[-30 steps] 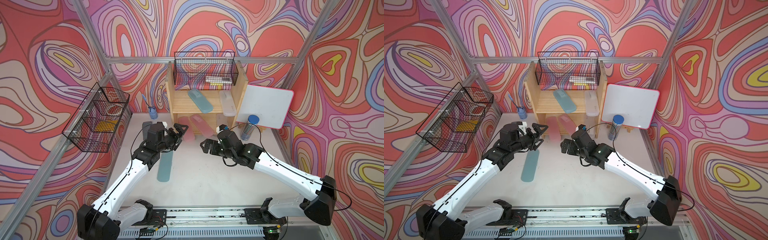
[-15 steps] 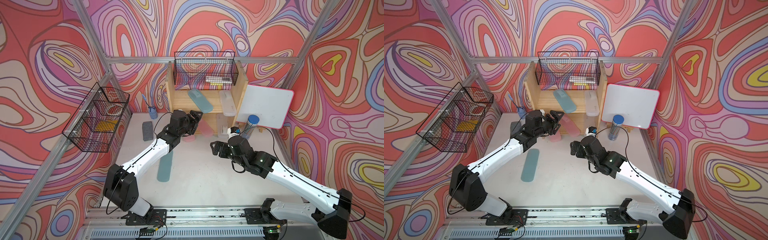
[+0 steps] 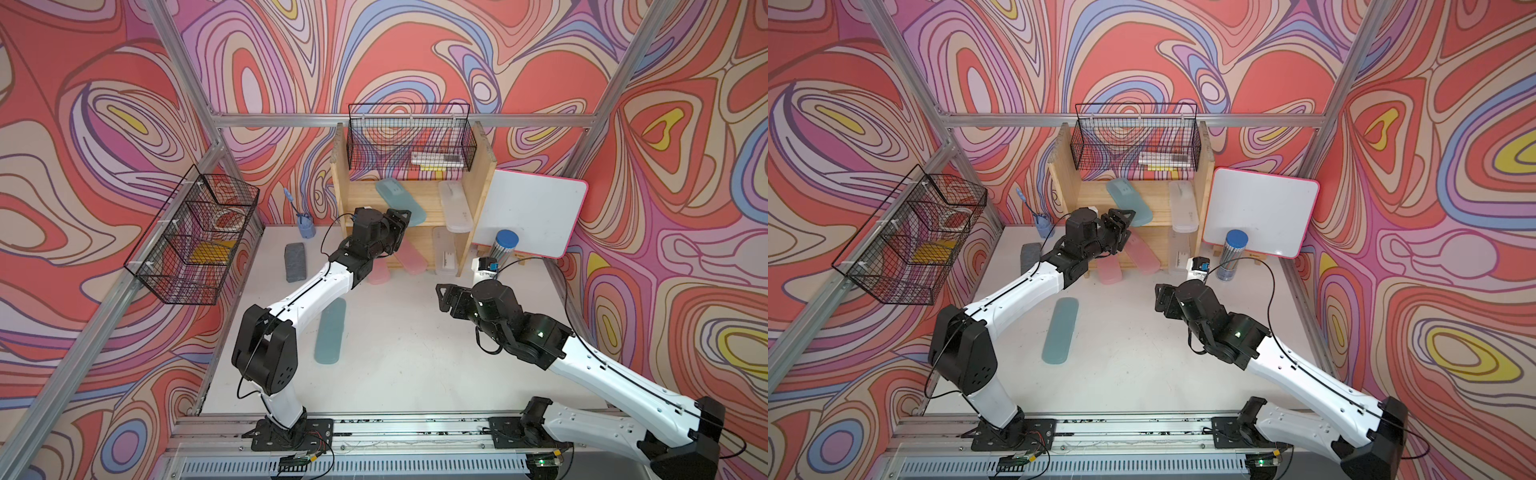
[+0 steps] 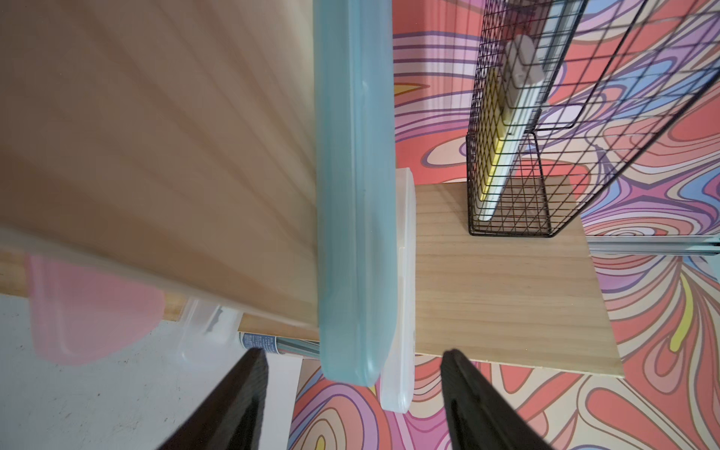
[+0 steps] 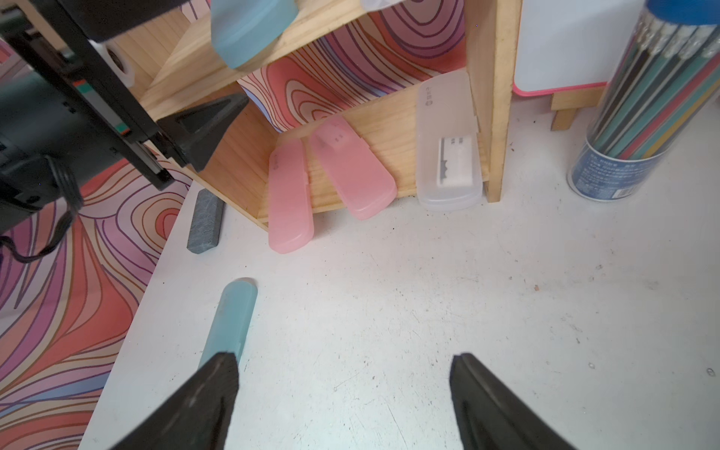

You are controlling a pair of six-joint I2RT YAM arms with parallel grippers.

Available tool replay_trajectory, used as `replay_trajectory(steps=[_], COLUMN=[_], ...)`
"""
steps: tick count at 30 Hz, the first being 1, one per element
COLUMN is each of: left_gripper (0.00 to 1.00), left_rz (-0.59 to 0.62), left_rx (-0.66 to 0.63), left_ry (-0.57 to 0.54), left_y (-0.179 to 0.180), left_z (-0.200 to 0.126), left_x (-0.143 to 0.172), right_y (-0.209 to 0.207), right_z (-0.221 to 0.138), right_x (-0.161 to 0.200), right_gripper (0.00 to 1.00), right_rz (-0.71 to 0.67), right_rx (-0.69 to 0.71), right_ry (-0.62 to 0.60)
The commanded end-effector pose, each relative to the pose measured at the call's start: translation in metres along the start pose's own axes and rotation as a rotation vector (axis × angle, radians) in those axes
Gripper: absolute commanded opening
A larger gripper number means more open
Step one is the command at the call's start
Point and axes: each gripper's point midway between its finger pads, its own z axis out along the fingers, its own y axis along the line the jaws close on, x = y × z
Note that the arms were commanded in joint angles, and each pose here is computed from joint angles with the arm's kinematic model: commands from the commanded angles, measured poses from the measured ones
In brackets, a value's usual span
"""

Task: Remove the pencil cases from the shelf
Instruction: Pick up the pencil case from the shelf.

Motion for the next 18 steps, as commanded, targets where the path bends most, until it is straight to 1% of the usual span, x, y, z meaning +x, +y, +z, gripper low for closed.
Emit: replay_trajectory(steps=[1, 18], left_gripper=[0.65, 0.45], left_rz=[0.0, 0.003], left_rx=[0.049, 0.074], left_ry=[-0.012, 0.012], left_y=[-0.0157, -0.0207], left_z=[0.0039, 0.0131], left_x=[-0.0019, 0.0038], right_y=[-0.0046, -0.0105], right_z=[-0.0033, -0.0077], right_x=[-0.0057, -0.0047], right_gripper=[0.87, 0.87], right_rz=[-0.01, -0.023], right_rx=[0.015, 0.03], right_ry=[-0.034, -0.033])
